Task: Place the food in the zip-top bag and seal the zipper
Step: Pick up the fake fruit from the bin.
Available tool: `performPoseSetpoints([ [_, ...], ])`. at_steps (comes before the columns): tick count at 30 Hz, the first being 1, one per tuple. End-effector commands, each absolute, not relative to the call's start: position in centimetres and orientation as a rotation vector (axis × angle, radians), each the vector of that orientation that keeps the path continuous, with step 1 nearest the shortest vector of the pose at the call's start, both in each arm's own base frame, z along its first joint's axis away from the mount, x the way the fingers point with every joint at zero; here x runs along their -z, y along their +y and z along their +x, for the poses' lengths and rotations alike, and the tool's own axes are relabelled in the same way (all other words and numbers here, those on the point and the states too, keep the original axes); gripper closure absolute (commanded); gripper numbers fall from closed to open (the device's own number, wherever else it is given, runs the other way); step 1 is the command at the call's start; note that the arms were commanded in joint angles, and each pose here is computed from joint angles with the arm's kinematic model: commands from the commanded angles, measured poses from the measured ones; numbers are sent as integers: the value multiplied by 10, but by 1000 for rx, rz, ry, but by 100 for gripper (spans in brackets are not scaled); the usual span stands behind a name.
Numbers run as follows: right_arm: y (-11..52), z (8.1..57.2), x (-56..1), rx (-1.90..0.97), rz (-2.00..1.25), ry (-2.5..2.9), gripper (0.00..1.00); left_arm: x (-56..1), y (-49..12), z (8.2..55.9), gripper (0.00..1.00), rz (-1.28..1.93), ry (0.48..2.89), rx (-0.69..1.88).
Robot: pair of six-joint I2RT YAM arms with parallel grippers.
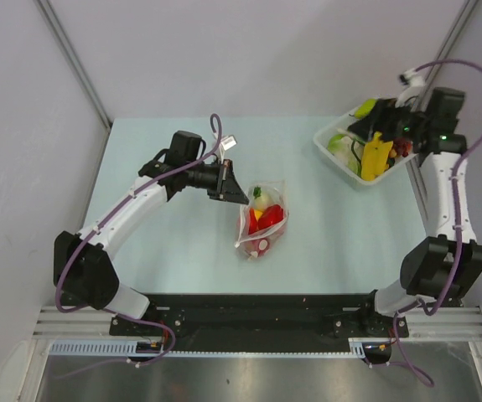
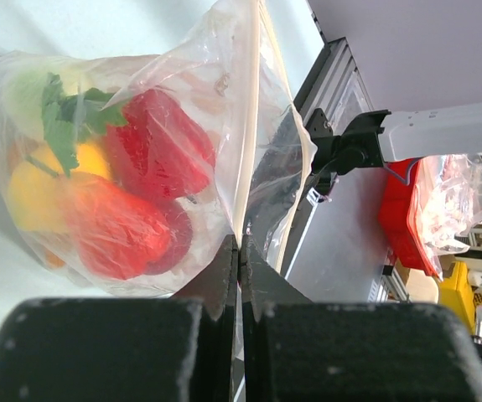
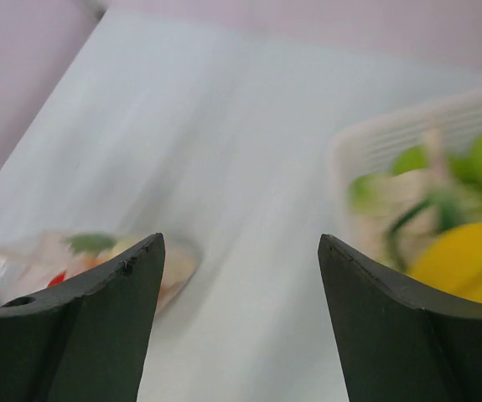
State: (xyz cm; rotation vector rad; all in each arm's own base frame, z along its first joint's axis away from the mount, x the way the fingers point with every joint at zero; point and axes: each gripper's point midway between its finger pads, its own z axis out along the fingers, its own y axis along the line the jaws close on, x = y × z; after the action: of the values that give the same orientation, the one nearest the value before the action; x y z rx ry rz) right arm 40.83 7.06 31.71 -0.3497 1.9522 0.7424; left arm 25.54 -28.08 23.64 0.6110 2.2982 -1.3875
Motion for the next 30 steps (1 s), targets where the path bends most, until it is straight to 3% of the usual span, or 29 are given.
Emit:
performPoseSetpoints([
  [1, -18, 455, -377, -629, -212, 1754, 22, -252, -282, 254, 100, 660, 2226, 1389],
  [7, -113, 499, -366, -443, -66, 1773, 25, -245, -282, 256, 100, 650, 2248, 1392],
  [8, -129, 512, -329, -432, 7, 1860, 27, -245, -282, 257, 100, 649, 2252, 1392],
  [14, -176, 555, -262, -330, 155, 1975, 35, -240, -283, 261, 100, 637, 2268, 1392],
  [21, -177, 585, -204, -267, 237, 2049, 37, -232, -280, 265, 100, 619, 2292, 1378],
  [30, -169, 611, -176, -236, 207, 2067, 38, -226, -278, 268, 100, 605, 2320, 1378],
])
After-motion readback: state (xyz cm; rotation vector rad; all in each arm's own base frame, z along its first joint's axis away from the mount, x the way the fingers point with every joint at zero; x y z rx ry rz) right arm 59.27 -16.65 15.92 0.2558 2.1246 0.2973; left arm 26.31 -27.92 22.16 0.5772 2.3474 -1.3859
